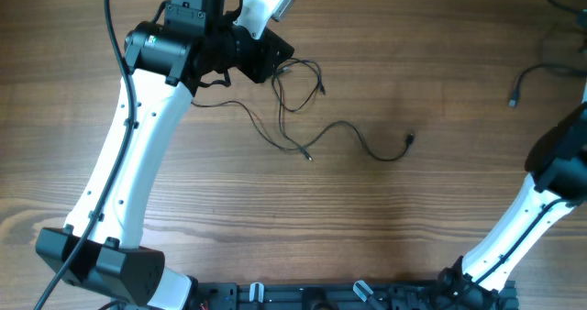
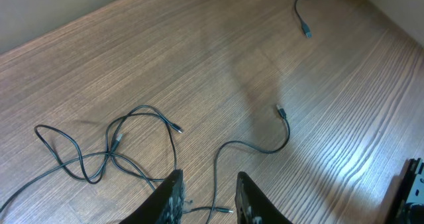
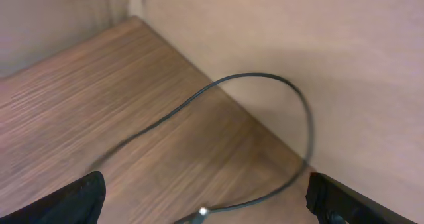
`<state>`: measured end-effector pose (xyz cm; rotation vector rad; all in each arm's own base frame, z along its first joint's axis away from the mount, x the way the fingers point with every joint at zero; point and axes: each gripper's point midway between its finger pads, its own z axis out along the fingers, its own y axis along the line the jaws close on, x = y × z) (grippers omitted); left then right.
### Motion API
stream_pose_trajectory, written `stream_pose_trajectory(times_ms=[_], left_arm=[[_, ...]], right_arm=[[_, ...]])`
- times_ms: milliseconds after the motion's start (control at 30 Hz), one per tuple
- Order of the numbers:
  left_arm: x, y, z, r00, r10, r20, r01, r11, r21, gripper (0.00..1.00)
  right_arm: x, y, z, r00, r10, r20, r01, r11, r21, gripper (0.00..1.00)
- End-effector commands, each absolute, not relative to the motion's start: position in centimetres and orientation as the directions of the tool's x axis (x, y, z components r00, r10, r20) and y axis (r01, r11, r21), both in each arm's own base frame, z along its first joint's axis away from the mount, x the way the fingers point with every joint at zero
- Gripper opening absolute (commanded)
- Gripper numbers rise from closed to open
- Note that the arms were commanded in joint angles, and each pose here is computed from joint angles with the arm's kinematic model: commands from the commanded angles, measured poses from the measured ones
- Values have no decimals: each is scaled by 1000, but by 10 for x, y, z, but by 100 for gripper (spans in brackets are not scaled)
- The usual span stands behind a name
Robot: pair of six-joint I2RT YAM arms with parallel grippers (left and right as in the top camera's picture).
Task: Untangle cables
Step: 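Move the right gripper left onto the remaining cable pile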
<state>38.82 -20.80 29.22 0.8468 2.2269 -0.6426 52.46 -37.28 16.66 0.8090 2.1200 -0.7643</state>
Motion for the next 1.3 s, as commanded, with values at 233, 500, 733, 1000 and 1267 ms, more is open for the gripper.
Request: stream_pose_trajectory(times_ms=[233,500,733,1000,1267], left_arm=[[385,-207,302,-547,390,-741,721,670,-180,31],[396,-191,296,-558,407,-723,671,734,-105,35],[411,-164,289,-585,424,-691,572,820,19,35],[425,-122,288,-624,384,-681,472,879,63,36],[440,-49,288,-691,238,-683,295,955,34,37]], right_arm=[[552,-251,266,-459,284,-842,603,795,-61,99],[503,-156,264,-654,344,-674,495,868,-36,100],[456,-78,258,-801,345,-489,350,933,86,99],[427,2,249,-916,203,-345,143,971,192,98],[420,92,249,-936,19,-352,-53,979,195,98]])
